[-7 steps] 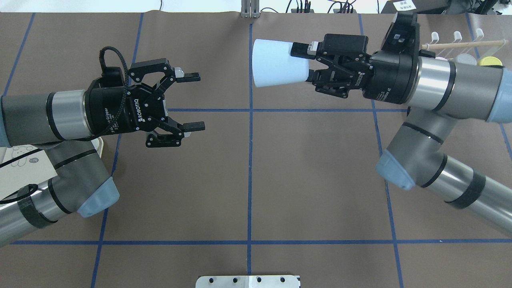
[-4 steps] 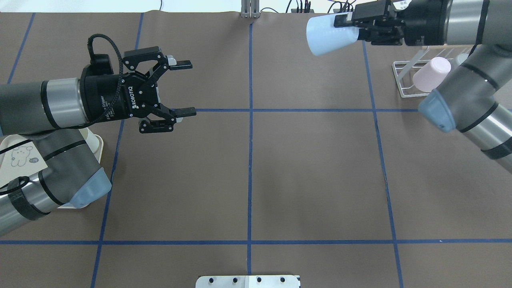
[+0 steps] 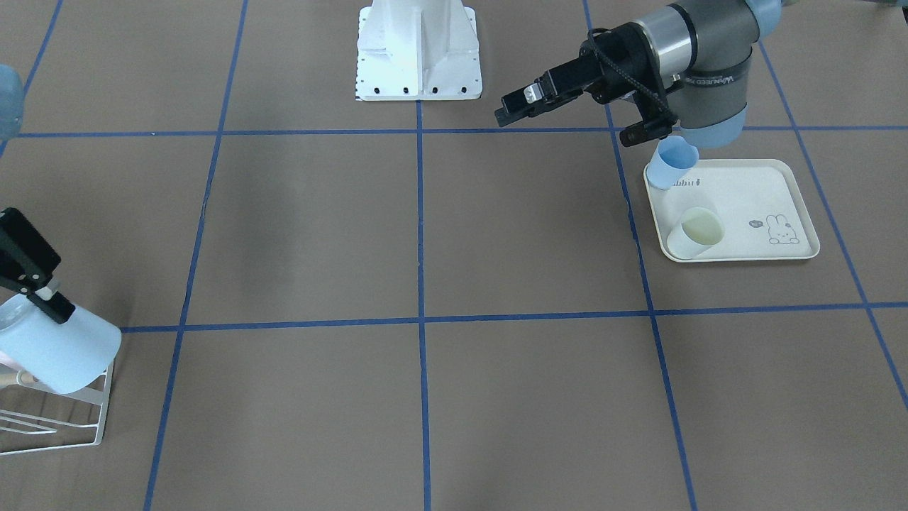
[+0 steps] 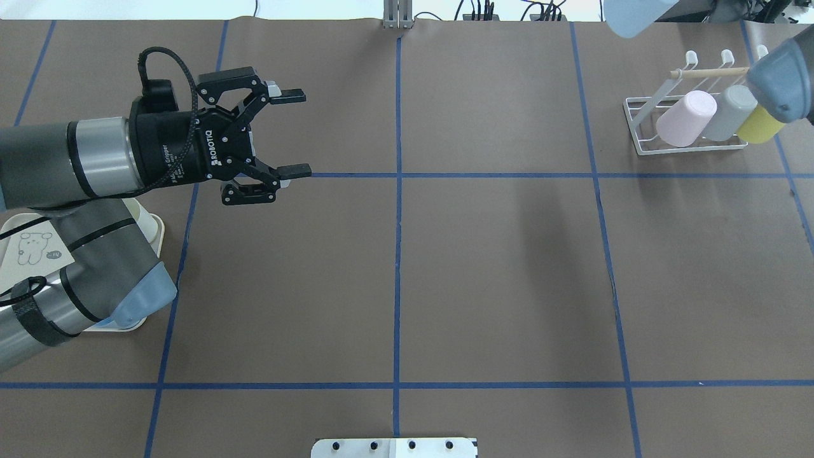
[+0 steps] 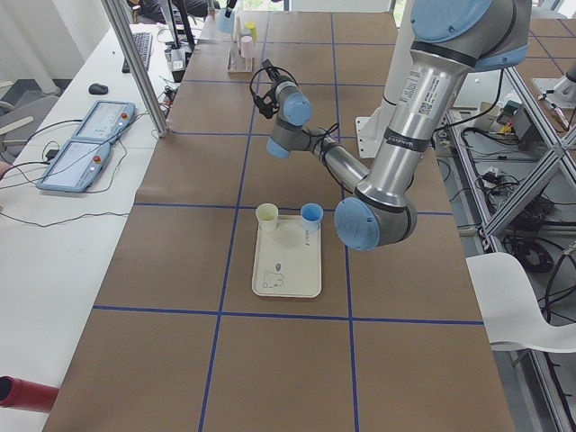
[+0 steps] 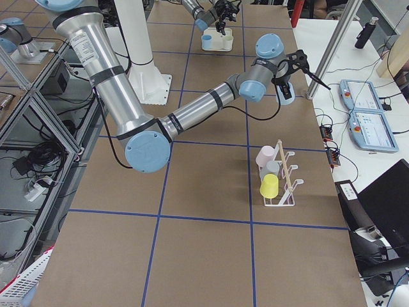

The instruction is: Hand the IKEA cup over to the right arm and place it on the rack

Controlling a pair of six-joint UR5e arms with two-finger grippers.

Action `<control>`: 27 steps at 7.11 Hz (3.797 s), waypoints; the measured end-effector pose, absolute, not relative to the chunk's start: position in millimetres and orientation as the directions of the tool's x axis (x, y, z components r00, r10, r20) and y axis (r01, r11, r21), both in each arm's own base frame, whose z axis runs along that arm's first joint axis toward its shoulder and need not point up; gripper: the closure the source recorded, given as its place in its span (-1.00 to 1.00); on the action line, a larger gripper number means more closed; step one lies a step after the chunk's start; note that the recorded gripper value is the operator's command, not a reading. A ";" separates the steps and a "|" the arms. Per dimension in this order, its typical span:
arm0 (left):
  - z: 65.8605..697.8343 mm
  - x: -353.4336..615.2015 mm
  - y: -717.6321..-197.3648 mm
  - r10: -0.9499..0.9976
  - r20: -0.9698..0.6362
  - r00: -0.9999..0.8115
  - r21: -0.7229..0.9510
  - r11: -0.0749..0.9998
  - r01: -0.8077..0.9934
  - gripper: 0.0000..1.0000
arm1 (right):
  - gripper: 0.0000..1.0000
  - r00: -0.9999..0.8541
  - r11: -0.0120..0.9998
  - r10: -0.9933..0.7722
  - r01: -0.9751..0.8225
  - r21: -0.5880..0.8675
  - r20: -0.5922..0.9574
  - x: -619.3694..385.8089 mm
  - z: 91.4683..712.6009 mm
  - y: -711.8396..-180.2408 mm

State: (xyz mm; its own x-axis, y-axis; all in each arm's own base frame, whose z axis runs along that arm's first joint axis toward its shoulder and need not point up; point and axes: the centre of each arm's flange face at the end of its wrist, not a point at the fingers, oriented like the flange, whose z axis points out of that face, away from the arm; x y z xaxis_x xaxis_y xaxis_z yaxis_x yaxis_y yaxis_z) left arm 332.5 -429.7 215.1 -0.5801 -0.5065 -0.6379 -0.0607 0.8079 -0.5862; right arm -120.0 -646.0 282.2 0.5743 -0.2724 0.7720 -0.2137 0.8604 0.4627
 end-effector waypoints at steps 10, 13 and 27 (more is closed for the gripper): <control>218.8 340.7 -433.7 -0.519 -0.640 -0.566 -0.600 0.798 -0.053 -1.00 | 0.12 0.720 0.969 -0.198 0.041 0.243 0.666 -98.5 409.8 -764.3; 218.3 340.7 -433.7 -0.519 -0.640 -0.567 -0.600 0.798 -0.054 -1.00 | 0.10 0.713 0.967 -0.218 0.063 0.248 0.667 -116.4 433.2 -761.7; 330.9 184.3 -499.6 -0.232 -0.953 -0.194 -0.287 0.894 0.343 -1.00 | -0.98 0.658 0.958 -0.198 -0.028 0.286 0.727 -162.6 380.6 -728.0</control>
